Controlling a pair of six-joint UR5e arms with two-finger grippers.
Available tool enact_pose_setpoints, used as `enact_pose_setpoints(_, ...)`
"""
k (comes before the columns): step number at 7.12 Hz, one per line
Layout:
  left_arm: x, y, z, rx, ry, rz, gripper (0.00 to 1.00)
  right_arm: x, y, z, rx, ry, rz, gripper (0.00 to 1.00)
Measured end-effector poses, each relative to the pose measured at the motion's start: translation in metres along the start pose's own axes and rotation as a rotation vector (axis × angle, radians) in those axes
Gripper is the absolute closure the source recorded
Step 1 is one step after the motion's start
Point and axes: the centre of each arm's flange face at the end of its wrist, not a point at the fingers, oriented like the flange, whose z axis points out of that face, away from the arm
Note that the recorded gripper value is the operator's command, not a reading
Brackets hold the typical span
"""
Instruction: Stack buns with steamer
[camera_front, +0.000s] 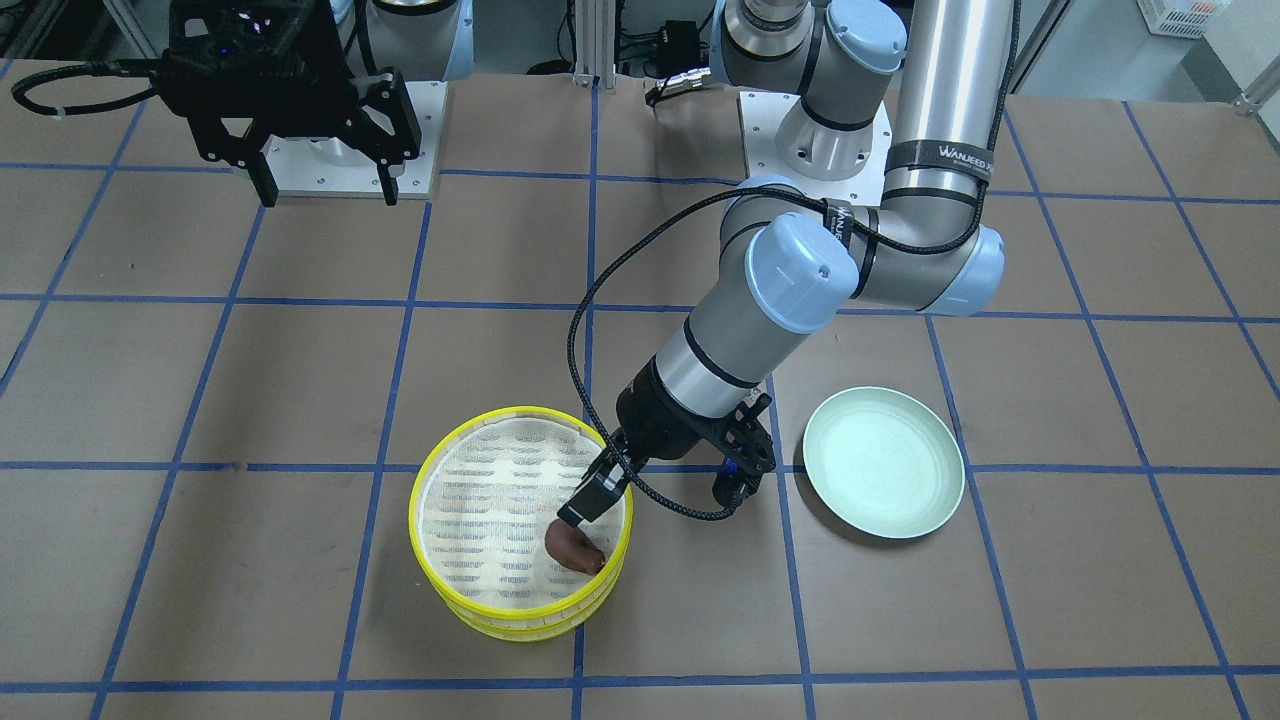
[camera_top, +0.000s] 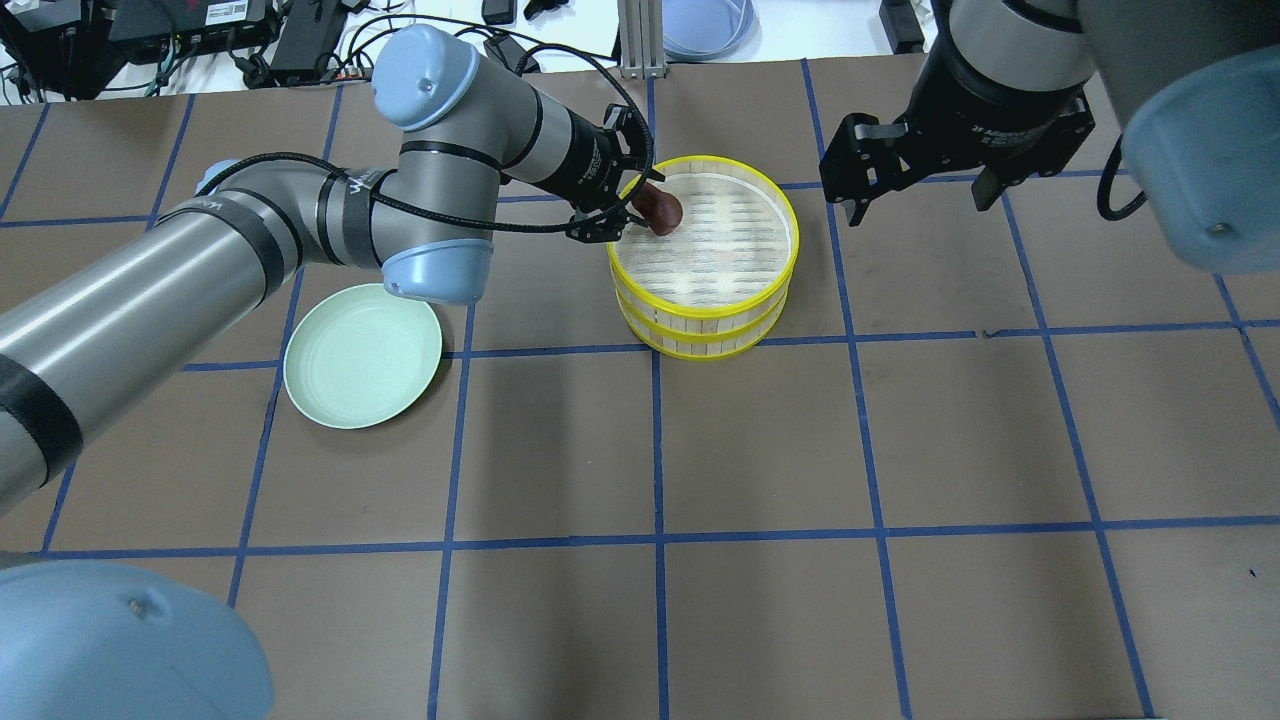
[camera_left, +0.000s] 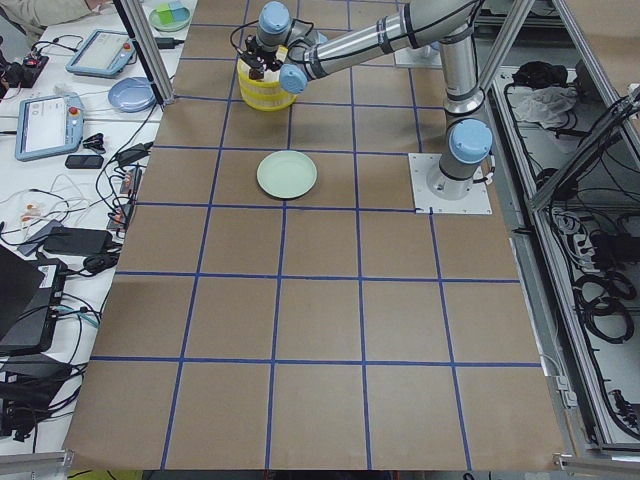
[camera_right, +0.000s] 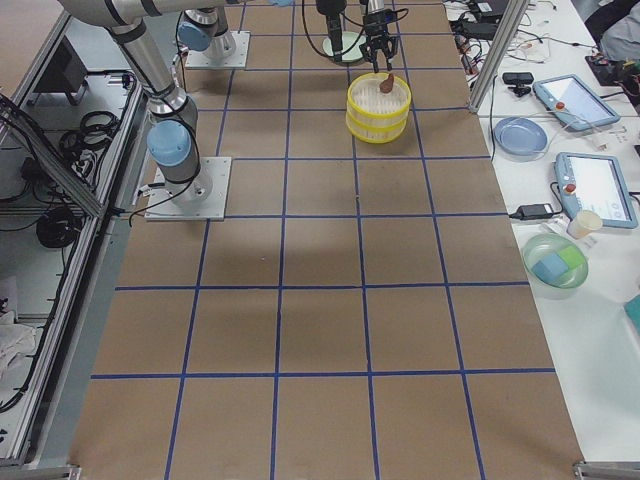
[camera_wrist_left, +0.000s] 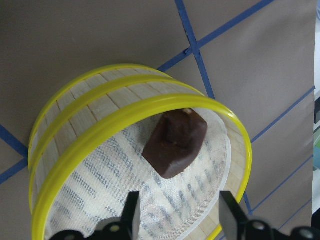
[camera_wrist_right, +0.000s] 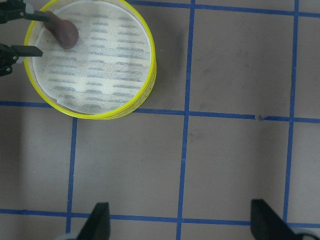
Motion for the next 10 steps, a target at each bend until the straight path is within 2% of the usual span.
enact_pose_setpoints(2,0.009,0.003,-0.017,0.008,0.032,0.053,0.00,0.000,-0.001,0.001,-0.003,-0.004,-0.033,0.00)
enact_pose_setpoints(4,0.016,-0.023,-0.050,0.053,0.051,0.261,0.00,-0.001,-0.002,0.003,-0.005,-0.006,-0.044,0.00)
enact_pose_setpoints(5,0.012,-0.050,-0.072,0.078,0.025,0.404,0.00,-0.002,-0.002,0.002,-0.004,-0.006,-0.046,0.00)
enact_pose_setpoints(6,0.004,-0.077,-0.096,0.109,-0.040,0.532,0.00,-0.002,-0.002,0.002,-0.003,-0.005,-0.049,0.00)
enact_pose_setpoints(8,-0.020,-0.120,-0.148,0.153,-0.295,0.766,0.00,-0.003,-0.001,0.001,-0.002,-0.004,-0.050,0.00)
enact_pose_setpoints(9,-0.030,-0.130,-0.175,0.144,-0.406,0.823,0.00,-0.003,-0.001,0.000,0.002,-0.004,-0.050,0.00)
enact_pose_setpoints(10,-0.041,-0.134,-0.201,0.119,-0.480,0.850,0.00,-0.003,-0.001,0.000,0.004,-0.004,-0.050,0.00)
